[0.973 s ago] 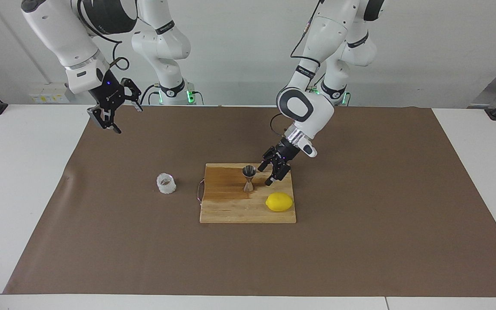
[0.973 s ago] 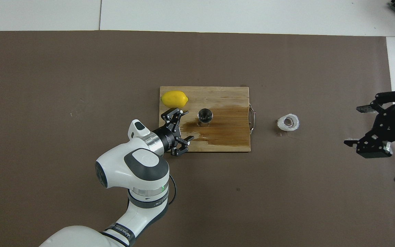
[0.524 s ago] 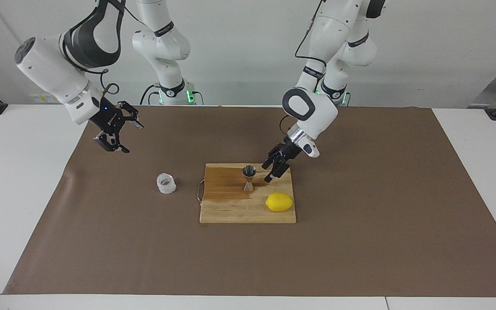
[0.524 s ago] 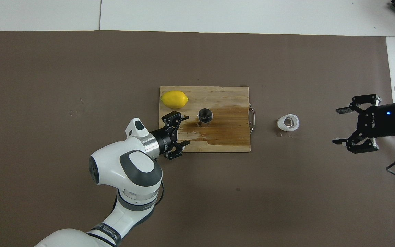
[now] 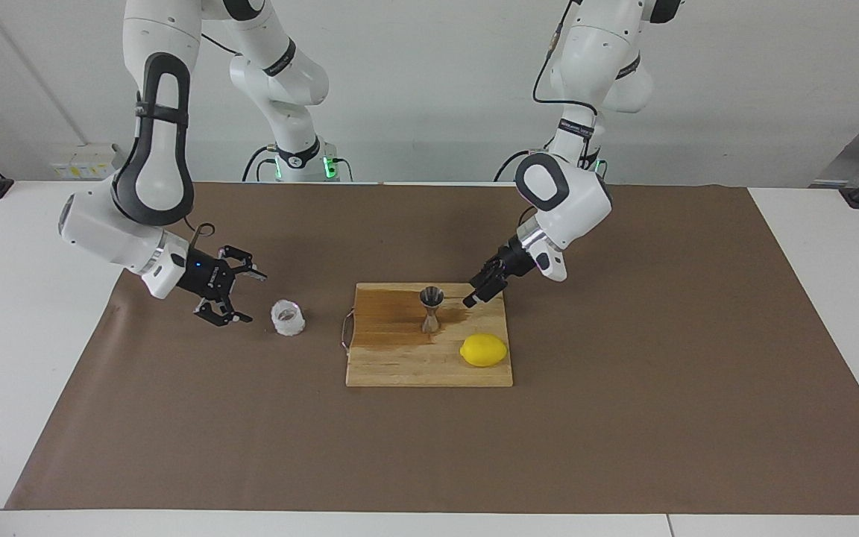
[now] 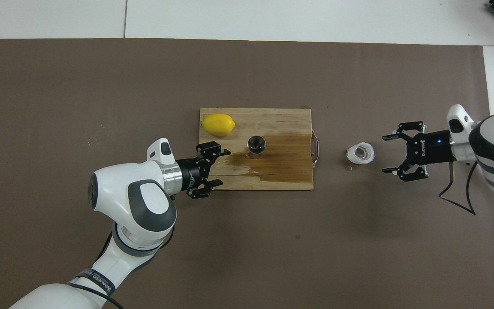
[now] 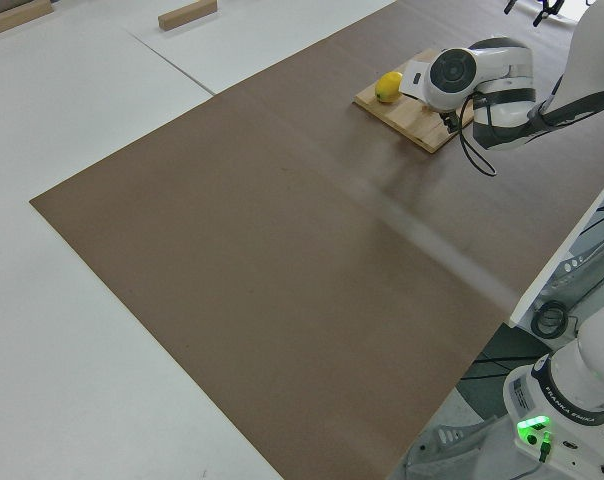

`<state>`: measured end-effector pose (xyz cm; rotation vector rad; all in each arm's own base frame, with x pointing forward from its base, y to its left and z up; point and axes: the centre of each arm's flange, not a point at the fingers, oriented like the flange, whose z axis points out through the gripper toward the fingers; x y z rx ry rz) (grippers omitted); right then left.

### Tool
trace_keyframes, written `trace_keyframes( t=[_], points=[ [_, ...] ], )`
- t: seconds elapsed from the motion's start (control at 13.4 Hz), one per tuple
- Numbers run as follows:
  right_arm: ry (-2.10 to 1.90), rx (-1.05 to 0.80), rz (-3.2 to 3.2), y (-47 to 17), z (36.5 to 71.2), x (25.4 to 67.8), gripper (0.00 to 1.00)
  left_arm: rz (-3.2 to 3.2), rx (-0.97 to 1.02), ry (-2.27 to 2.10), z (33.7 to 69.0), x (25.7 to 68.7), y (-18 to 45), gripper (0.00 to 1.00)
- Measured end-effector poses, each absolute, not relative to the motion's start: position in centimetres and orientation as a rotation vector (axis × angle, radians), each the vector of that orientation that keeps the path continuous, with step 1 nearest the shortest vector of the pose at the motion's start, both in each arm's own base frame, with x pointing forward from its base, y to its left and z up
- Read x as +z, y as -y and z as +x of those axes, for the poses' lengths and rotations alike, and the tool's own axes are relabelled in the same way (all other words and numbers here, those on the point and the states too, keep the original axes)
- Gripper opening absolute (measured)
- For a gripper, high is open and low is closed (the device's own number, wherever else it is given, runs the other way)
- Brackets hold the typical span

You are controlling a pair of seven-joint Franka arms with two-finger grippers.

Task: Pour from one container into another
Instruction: 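Grasp the white cup with the right gripper while the left gripper withdraws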

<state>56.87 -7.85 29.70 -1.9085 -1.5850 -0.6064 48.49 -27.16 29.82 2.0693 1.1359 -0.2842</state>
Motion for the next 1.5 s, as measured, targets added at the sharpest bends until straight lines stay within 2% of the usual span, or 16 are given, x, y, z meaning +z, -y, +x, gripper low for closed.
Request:
trace_keyframes(
  t=[0.15, 0.3, 0.82, 1.42, 1.5],
  points=[
    [1.595, -0.642, -1.841, 7.4, 56.9, 26.6, 1.00, 2.181, -0.299, -1.036, 49.0, 30.0, 26.0, 1.00],
    [1.608, -0.688, -1.795, 7.0, 56.9, 25.4, 1.00, 2.255, -0.308, -0.972, 49.5, 30.2, 24.7, 1.00],
    [1.585, -0.789, -1.764, 5.2, 57.4, 23.9, 1.00, 2.616, -0.247, -0.648, 51.2, 33.0, 21.4, 1.00],
    [1.639, -0.807, -1.750, 4.2, 57.2, 22.8, 1.00, 2.982, -0.109, -0.279, 55.4, 39.4, 16.9, 1.00],
    [1.647, -0.809, -1.752, 4.3, 57.1, 22.6, 0.97, 3.003, -0.101, -0.231, 55.8, 40.6, 16.6, 1.00]
  ],
)
